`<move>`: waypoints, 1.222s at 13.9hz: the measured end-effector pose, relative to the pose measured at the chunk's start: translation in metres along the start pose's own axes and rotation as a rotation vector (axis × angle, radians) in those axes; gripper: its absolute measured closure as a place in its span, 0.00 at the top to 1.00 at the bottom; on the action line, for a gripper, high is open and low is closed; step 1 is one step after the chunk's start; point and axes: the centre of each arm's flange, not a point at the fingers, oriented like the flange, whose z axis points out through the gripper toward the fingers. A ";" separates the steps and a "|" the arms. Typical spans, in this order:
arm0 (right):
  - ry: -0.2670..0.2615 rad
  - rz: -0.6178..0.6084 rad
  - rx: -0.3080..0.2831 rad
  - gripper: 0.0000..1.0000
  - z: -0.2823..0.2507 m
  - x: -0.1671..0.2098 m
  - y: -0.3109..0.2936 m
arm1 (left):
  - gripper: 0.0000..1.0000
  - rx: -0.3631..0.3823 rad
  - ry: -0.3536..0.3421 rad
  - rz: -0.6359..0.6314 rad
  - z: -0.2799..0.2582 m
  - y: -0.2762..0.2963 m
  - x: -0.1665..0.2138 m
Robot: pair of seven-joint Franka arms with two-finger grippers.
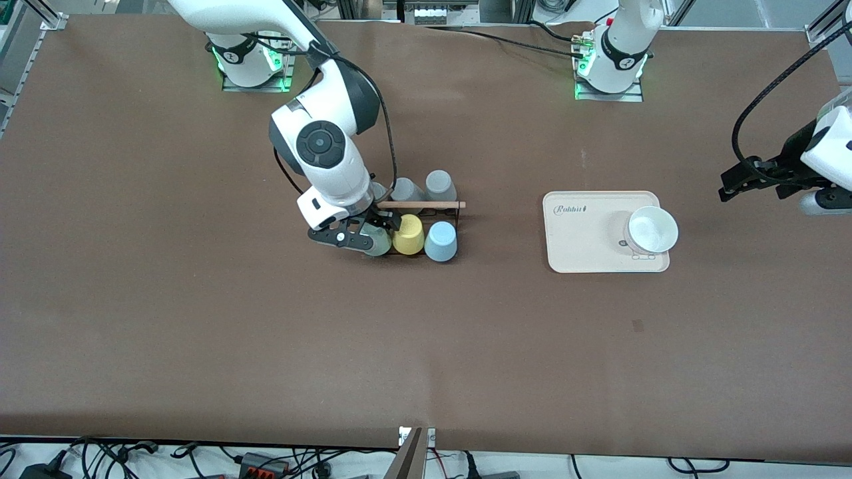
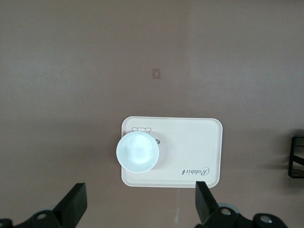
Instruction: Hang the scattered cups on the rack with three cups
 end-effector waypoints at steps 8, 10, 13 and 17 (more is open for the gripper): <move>0.027 0.005 -0.064 1.00 -0.157 0.089 0.185 | 1.00 -0.002 0.024 -0.035 -0.003 0.000 0.002; 0.016 -0.067 -0.080 1.00 -0.177 0.110 0.250 | 1.00 -0.002 0.025 0.021 -0.004 0.001 0.002; 0.023 -0.180 -0.095 1.00 -0.207 0.129 0.341 | 1.00 -0.001 0.025 0.033 -0.004 -0.001 0.002; -0.020 -0.151 -0.115 1.00 -0.247 0.122 0.395 | 1.00 -0.003 0.018 0.022 -0.003 -0.007 0.001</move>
